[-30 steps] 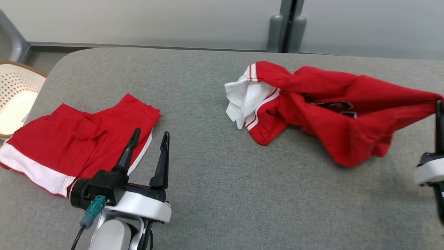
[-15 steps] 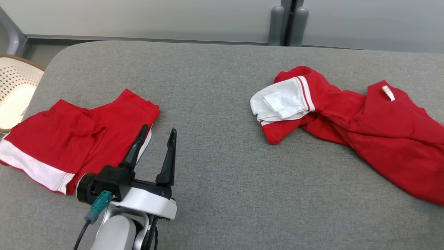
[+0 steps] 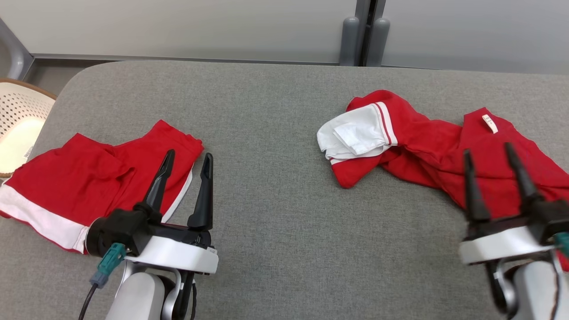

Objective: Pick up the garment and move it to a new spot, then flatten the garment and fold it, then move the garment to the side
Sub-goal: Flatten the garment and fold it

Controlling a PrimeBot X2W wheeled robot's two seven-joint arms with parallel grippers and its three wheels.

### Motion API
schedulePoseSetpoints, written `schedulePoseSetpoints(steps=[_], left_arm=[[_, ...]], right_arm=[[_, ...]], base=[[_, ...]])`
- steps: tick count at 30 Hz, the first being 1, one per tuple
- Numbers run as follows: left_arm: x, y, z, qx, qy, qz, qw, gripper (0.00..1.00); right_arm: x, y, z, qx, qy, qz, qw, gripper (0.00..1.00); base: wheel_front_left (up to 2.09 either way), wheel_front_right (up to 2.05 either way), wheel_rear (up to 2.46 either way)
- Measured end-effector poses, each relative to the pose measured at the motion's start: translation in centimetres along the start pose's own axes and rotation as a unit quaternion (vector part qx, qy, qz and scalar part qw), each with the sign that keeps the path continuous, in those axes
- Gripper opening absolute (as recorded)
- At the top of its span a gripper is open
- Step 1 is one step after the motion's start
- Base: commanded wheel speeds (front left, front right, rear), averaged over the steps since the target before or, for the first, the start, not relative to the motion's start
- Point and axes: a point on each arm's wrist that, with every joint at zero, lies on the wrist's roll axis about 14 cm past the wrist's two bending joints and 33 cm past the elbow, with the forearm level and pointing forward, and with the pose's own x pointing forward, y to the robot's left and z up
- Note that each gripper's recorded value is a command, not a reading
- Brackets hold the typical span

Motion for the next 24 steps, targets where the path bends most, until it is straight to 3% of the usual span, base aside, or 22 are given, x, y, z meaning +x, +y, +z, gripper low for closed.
schedulePoseSetpoints(steps=[7, 11, 24], left_arm=[[-0.5, -0.4, -0.6, 0.003, 0.009, -0.01, 1.0, 1.0], [-0.6, 0.4, -0.7, -0.006, 0.011, 0.005, 1.0, 1.0], [-1.8, 2.6, -1.7, -0.012, 0.033, 0.047, 0.998, 1.0]], right_arm=[[-1.5, 7.2, -1.1, 0.02, 0.013, 0.086, 0.996, 1.0], [-0.4, 8.4, -1.0, 0.015, 0.009, 0.103, 0.994, 1.0], [4.4, 12.4, -6.1, -0.102, 0.073, 0.217, 0.968, 1.0]], base=[[0.0, 0.0, 0.0], [0.0, 0.0, 0.0], [0.0, 0.0, 0.0]])
